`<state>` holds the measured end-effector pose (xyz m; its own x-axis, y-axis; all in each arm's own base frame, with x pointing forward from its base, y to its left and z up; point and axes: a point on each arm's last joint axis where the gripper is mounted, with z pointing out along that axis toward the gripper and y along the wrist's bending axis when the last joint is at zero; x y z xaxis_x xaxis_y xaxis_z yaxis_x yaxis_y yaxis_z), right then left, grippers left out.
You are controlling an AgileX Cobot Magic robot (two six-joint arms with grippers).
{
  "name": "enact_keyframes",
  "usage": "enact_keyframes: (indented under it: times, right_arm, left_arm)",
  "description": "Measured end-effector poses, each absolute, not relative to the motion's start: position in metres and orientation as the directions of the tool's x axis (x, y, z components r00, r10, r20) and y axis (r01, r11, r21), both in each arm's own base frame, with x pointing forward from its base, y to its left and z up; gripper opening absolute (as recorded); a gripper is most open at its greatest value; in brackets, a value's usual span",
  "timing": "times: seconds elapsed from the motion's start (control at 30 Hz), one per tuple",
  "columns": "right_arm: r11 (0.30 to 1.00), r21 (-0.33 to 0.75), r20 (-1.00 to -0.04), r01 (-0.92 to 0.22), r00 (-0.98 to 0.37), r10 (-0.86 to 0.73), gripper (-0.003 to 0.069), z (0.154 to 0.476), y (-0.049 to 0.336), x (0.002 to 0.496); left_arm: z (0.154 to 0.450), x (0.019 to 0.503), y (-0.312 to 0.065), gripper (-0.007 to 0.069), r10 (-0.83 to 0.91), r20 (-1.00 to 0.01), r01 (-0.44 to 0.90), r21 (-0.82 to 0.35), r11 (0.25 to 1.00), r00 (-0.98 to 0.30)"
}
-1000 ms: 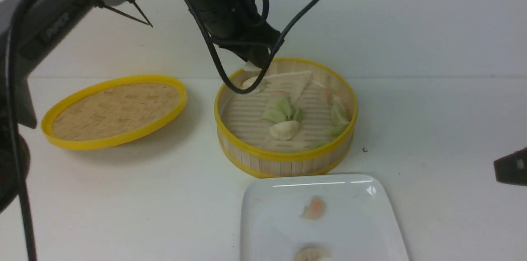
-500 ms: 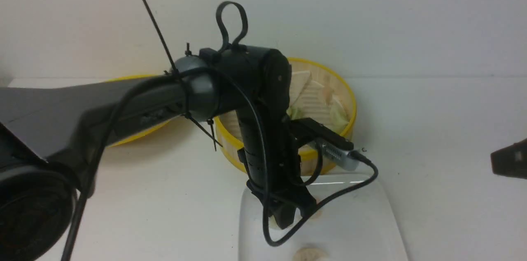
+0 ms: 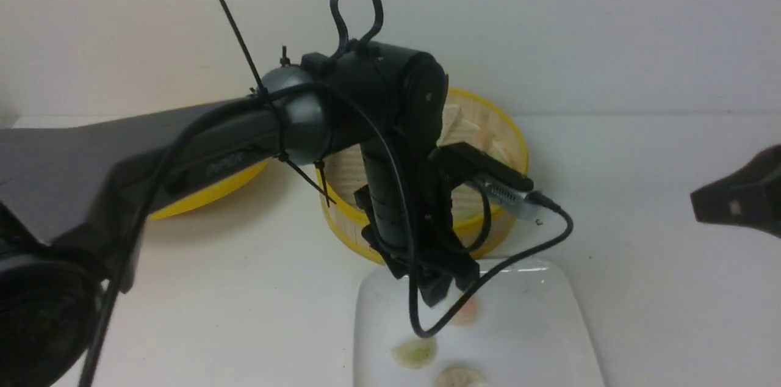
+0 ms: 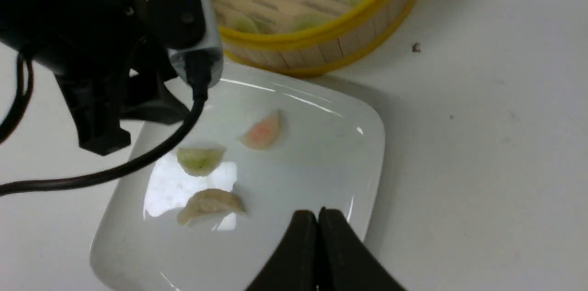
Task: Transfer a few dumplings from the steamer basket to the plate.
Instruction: Use the left arm to put the dumpling into the plate
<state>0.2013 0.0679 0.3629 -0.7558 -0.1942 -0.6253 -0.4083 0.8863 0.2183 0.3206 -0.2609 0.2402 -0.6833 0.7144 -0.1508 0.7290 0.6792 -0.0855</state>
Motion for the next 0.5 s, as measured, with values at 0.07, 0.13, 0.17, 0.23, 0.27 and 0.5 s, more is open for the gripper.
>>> enact_keyframes:
  times: [0.07,0.13,0.17,0.23,0.27,0.5]
  right_arm:
    - [0.879,0.216,-0.618,-0.426,-0.756,-0.214,-0.0013,0.363,0.074,0.209]
    - [0.866,0.205,-0.604,-0.456,-0.755,-0.255,-0.0013,0.364,0.089,0.23]
    - [0.864,0.195,-0.589,-0.465,-0.759,-0.275,-0.0011,0.362,0.099,0.245]
    - [0.866,0.186,-0.573,-0.464,-0.767,-0.288,-0.001,0.359,0.11,0.264]
    - [0.868,0.174,-0.561,-0.466,-0.771,-0.302,-0.0008,0.355,0.117,0.276]
    - [0.845,-0.005,-0.475,-0.535,-0.742,-0.472,0.0069,0.31,0.169,0.355]
  left_arm:
    - [0.256,0.319,-0.255,0.0182,0.697,-0.188,0.716,-0.058,0.696,-0.692]
    - [0.294,0.313,-0.238,0.0047,0.653,-0.27,0.682,-0.019,0.731,-0.707]
    - [0.315,0.307,-0.228,0.0023,0.625,-0.319,0.662,-0.013,0.749,-0.713]
    - [0.341,0.293,-0.211,0.0002,0.594,-0.373,0.643,-0.008,0.766,-0.713]
    - [0.352,0.283,-0.201,-0.0004,0.582,-0.394,0.634,-0.005,0.773,-0.712]
    - [0.378,0.211,-0.15,-0.0006,0.525,-0.482,0.606,-0.017,0.795,-0.702]
